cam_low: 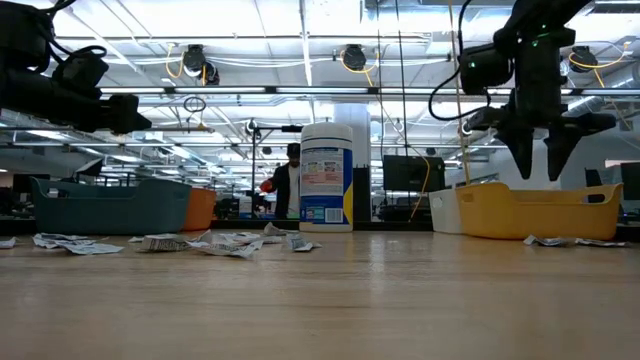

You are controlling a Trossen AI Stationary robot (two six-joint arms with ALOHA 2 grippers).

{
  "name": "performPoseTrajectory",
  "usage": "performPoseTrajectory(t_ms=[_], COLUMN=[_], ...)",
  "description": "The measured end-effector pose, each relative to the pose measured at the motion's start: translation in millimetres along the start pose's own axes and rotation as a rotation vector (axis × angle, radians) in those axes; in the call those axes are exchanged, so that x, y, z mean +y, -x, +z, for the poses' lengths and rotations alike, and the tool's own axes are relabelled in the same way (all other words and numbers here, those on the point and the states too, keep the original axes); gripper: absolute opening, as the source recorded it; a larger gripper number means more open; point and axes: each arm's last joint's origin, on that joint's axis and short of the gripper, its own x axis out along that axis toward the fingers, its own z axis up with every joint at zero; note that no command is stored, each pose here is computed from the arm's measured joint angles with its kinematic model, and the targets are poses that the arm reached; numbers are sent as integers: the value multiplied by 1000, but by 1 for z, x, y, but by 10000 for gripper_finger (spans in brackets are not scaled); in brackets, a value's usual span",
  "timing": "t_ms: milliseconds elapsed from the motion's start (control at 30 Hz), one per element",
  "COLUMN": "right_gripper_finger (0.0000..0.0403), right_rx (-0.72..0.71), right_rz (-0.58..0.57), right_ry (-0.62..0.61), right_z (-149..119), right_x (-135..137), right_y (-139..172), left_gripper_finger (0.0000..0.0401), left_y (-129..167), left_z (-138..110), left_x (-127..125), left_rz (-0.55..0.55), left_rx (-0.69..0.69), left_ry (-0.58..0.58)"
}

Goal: Pick & Place First Aid Supplies
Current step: Put the black pad into the yellow bin

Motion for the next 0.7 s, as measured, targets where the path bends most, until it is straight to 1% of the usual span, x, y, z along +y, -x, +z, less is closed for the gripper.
performPoseTrajectory(t_ms=[167, 300, 467, 700], right_gripper_finger=[172, 171, 171, 171], right_rx=[10, 37, 51, 71], right_rz=[6, -30, -47, -108], right_ry=[45, 85, 135, 191], right_z=[-20, -38, -59, -79], right_x=[9, 10, 10, 2], right_y=[-3, -11, -17, -39], left_gripper_finger=[308, 308, 308, 308], left_y=[0, 0, 0, 0], left_z=[0, 0, 0, 0], left_x=[0, 0, 0, 0], left_rz=[0, 0, 0, 0], left_rx=[0, 0, 0, 0], left_ry=[0, 0, 0, 0])
